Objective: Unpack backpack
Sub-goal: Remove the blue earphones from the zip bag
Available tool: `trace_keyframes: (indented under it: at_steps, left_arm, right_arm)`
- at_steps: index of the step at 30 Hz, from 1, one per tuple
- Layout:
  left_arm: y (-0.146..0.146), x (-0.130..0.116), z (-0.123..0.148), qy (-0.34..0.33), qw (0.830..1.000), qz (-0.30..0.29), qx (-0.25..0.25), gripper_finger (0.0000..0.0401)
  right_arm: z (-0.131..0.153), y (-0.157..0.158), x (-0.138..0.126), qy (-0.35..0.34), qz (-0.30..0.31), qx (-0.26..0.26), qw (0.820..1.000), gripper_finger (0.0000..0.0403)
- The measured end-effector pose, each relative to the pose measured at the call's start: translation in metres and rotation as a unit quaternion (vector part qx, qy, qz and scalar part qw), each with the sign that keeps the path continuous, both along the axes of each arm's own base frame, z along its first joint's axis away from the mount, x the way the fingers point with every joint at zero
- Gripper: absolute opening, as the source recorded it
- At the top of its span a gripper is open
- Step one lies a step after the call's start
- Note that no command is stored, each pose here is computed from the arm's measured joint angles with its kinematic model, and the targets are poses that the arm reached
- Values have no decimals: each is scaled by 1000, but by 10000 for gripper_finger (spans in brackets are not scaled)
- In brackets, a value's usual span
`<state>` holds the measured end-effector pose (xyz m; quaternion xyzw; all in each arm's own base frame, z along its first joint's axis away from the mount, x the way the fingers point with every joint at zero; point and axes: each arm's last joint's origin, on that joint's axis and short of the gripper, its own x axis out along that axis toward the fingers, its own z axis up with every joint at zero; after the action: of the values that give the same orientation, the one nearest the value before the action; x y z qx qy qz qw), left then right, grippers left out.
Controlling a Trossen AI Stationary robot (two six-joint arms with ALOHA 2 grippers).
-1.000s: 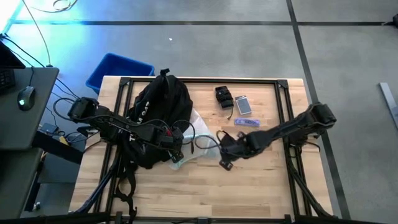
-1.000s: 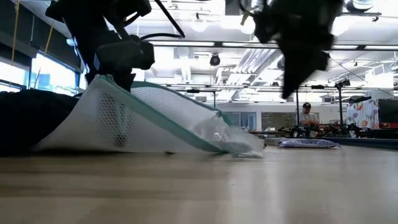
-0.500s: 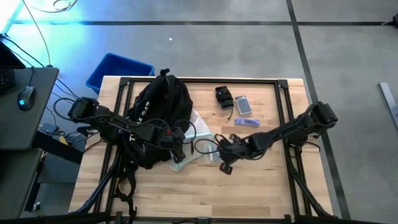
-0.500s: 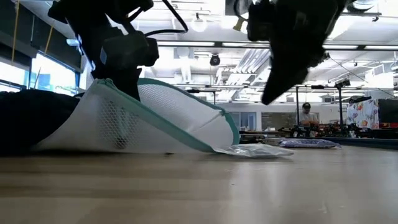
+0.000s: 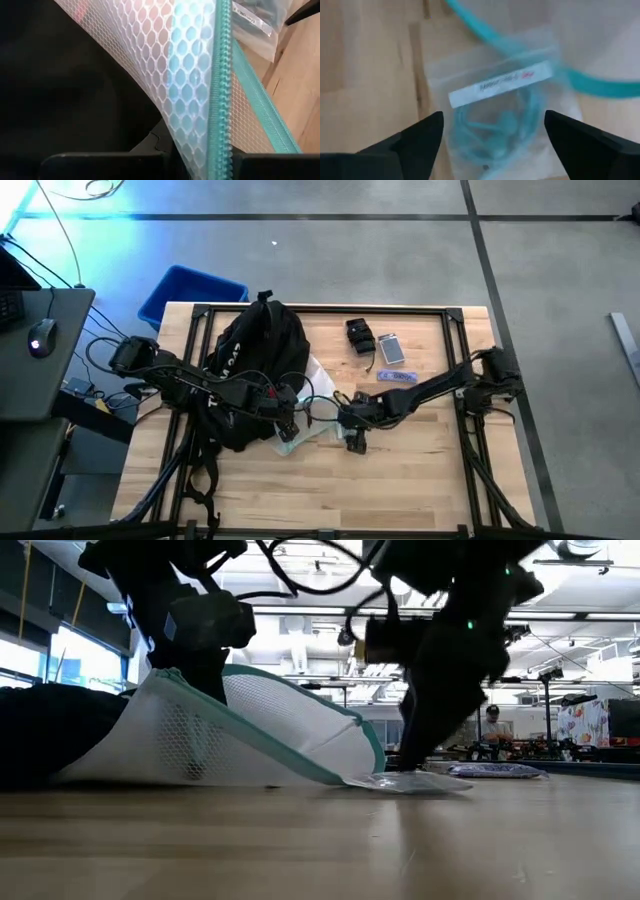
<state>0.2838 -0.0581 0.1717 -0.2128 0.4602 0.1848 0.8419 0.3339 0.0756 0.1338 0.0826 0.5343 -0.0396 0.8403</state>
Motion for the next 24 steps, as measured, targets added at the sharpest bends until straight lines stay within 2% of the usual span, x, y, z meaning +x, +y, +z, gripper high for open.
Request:
trace_keyframes:
  at_steps: [4, 7, 12, 17, 21, 24]
  left_arm:
    - [0, 0, 0, 0, 1000, 3, -2, 0]
    - [0, 0, 0, 0, 1000, 1, -5, 0]
    - [0, 0, 0, 0, 1000, 1, -5, 0]
    - [0, 0, 0, 1, 1000, 1, -5, 0]
    - [0, 0, 0, 1, 1000, 1, -5, 0]
    - [-1, 0, 0, 1, 1000, 0, -5, 0]
  right_arm:
    - [-12, 4, 2, 7, -30, -18, 999, 310]
    - [-17, 8, 2, 5, -61, -30, 998, 267]
    - [-17, 16, -2, 4, -102, -21, 995, 153]
    - [-1, 24, -15, 23, -129, 18, 991, 33]
    - [36, 26, -29, 1, -133, 29, 991, 25]
    - [62, 14, -45, -8, -164, 9, 986, 37]
